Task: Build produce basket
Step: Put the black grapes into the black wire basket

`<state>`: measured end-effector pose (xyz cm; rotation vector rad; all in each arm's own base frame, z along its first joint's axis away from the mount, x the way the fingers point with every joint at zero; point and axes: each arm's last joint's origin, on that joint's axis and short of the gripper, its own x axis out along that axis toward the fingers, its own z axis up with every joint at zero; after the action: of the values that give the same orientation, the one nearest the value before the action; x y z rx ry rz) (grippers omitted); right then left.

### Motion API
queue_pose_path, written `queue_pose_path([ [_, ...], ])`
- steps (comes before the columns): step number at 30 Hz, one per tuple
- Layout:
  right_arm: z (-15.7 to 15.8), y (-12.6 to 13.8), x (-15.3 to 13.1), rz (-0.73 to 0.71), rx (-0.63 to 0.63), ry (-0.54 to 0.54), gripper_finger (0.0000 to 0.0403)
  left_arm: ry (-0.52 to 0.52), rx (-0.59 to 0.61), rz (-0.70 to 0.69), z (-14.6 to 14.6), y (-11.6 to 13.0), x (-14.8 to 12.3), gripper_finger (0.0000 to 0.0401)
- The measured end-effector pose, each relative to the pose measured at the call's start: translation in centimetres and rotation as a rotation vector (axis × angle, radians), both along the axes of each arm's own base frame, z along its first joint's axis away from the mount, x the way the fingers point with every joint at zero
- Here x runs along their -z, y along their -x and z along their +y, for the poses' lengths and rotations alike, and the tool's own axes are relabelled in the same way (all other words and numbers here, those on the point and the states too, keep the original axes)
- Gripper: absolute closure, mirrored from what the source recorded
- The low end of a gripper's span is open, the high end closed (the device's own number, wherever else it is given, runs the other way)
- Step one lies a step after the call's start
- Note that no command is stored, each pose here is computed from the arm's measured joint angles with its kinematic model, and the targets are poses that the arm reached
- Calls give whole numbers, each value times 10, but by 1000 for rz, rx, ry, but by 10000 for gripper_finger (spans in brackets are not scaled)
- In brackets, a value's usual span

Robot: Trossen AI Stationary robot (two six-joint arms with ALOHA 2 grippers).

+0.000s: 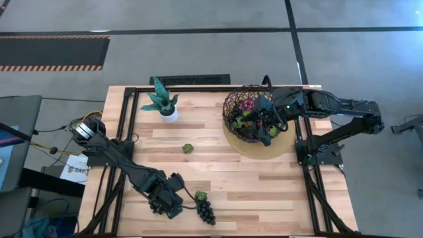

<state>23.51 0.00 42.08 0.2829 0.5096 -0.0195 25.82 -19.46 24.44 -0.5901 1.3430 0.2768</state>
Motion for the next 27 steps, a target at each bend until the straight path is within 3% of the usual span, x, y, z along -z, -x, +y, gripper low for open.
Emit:
queue_pose_path([
  [9,0,0,0,1,-9,18,188,37,45,162,-16,-6,35,307],
  [18,0,0,0,1,-9,19,221,-14,30,157,-13,-5,35,307],
  [27,0,0,0,0,-8,18,215,-29,36,176,-15,-1,35,307],
])
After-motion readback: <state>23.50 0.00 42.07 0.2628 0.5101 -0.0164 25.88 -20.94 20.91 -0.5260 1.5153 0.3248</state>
